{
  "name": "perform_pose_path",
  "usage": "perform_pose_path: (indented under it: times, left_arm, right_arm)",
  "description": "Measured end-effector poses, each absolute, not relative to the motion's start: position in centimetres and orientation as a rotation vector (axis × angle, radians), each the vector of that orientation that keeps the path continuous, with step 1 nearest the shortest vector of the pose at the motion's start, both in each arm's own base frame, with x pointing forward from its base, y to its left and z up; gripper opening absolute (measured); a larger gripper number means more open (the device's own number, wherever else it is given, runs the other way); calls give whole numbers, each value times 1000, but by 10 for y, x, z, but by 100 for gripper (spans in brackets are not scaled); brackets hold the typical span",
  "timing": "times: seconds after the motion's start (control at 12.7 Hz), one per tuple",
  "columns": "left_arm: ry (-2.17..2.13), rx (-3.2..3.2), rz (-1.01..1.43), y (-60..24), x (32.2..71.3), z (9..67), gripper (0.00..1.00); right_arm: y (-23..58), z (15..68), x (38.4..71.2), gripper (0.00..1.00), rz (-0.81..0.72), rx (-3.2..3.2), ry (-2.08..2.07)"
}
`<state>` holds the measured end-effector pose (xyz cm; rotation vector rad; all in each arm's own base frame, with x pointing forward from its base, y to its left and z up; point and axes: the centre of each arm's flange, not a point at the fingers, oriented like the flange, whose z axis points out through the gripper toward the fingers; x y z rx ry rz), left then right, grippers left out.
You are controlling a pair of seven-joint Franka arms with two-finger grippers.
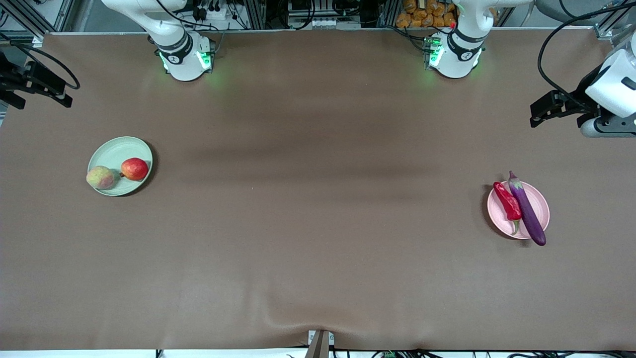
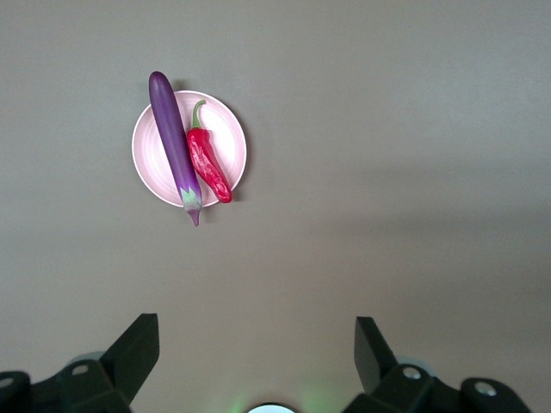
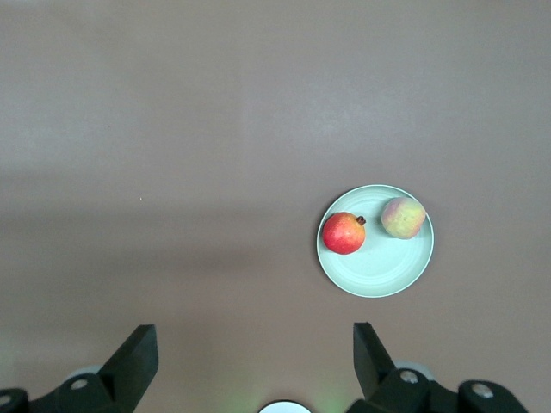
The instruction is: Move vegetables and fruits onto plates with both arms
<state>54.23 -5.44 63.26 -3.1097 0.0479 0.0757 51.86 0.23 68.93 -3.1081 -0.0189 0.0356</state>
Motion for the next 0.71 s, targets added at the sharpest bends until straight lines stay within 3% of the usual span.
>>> perform_pose_path:
  times: [0.71]
  left_arm:
    - [55,-3110,73,-57,542,632,100]
  right_arm:
    - [2,689,519,100,31,-3110,-19]
